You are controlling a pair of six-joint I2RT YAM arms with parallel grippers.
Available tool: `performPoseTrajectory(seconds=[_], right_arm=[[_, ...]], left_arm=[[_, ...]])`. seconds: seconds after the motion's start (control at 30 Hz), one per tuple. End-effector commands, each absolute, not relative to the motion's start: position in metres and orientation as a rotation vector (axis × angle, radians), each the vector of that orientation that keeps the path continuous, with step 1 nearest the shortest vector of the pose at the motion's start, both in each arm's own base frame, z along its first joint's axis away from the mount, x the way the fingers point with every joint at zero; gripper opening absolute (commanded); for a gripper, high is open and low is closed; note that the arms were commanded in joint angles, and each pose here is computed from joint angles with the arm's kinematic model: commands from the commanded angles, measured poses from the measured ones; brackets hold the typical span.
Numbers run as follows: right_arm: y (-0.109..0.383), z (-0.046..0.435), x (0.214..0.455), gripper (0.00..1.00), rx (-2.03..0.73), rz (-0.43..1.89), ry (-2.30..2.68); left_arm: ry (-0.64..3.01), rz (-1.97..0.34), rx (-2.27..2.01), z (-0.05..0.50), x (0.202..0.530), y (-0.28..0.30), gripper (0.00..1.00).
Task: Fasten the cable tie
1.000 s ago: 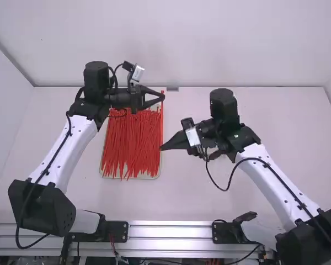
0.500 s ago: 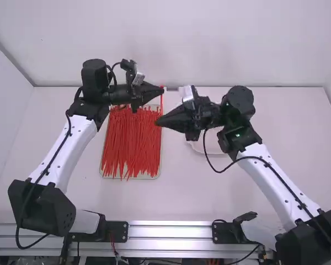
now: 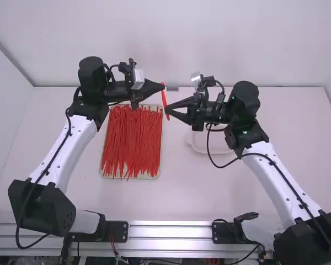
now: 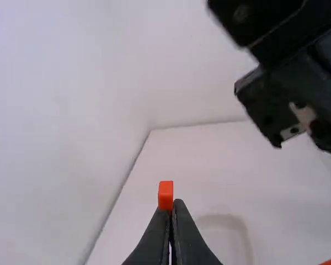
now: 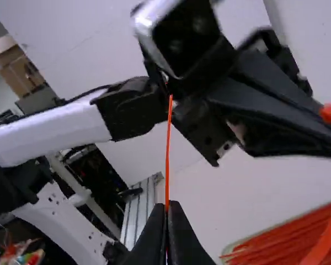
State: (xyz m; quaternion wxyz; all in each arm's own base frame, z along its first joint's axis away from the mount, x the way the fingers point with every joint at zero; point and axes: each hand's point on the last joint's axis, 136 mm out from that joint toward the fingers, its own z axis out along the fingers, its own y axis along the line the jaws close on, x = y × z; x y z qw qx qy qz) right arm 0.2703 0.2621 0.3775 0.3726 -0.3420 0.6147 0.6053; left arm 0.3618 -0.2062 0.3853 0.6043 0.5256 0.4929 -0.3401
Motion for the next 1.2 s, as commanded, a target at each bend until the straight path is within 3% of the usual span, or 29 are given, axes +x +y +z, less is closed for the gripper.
performPoseTrajectory(seconds=[0.0,0.53,0.87,1.17], right_arm=[[0.257,0.382,0.275,0.0,-0.877,1.521,1.566],[0.242,0.362,0.285,0.0,-0.698,1.586,1.528],[0.247,0.353,0.263,0.0,-0.717,1.685,1.506],[0.249,0.358,0.269,0.0,-0.665,1.671,1.492]], left_arm=[[1.05,-0.776,1.278,0.386,0.354,-0.207,0.02],[0.957,-0.704,1.295,0.4,0.354,-0.207,0.02],[0.725,-0.668,1.427,0.404,0.33,-0.21,0.02],[0.725,-0.665,1.426,0.403,0.329,-0.221,0.02]])
